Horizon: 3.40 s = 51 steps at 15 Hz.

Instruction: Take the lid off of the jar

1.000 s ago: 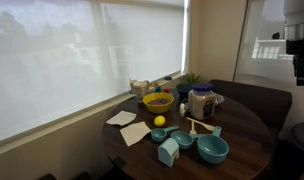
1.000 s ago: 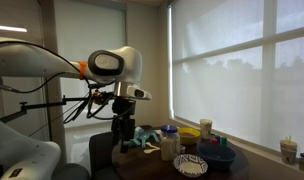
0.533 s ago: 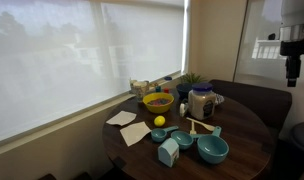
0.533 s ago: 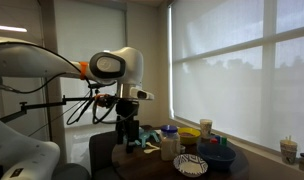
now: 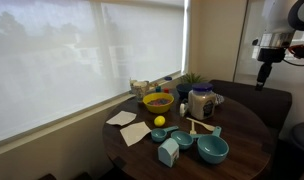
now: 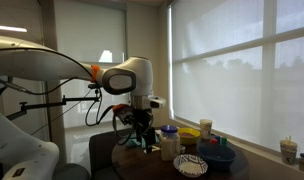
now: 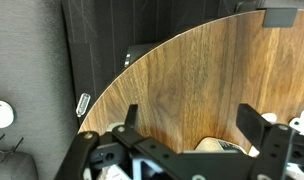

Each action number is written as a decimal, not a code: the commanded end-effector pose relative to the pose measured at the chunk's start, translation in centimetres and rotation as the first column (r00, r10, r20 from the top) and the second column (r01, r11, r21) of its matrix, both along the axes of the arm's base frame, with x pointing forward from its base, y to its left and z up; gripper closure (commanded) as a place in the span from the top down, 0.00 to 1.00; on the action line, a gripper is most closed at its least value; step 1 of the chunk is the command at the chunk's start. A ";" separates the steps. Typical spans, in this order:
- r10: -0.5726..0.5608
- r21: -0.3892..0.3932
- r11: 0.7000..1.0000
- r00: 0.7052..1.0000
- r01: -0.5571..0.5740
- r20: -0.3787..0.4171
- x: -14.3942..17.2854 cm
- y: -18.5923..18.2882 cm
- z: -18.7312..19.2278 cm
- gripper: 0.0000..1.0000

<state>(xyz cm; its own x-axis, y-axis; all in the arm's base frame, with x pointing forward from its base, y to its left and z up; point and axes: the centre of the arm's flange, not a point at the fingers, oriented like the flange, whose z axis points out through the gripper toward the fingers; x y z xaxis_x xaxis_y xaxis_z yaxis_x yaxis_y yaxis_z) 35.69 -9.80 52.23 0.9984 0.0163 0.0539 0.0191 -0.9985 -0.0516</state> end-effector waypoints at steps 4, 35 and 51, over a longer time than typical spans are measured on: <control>-0.001 0.000 1.000 1.000 0.001 0.007 -0.2 0.0 0.3 1.00; -0.160 0.684 0.729 0.979 0.029 0.128 16.1 -1.9 -3.9 1.00; -0.182 0.756 0.651 0.981 0.065 0.072 18.4 -2.6 -5.7 0.51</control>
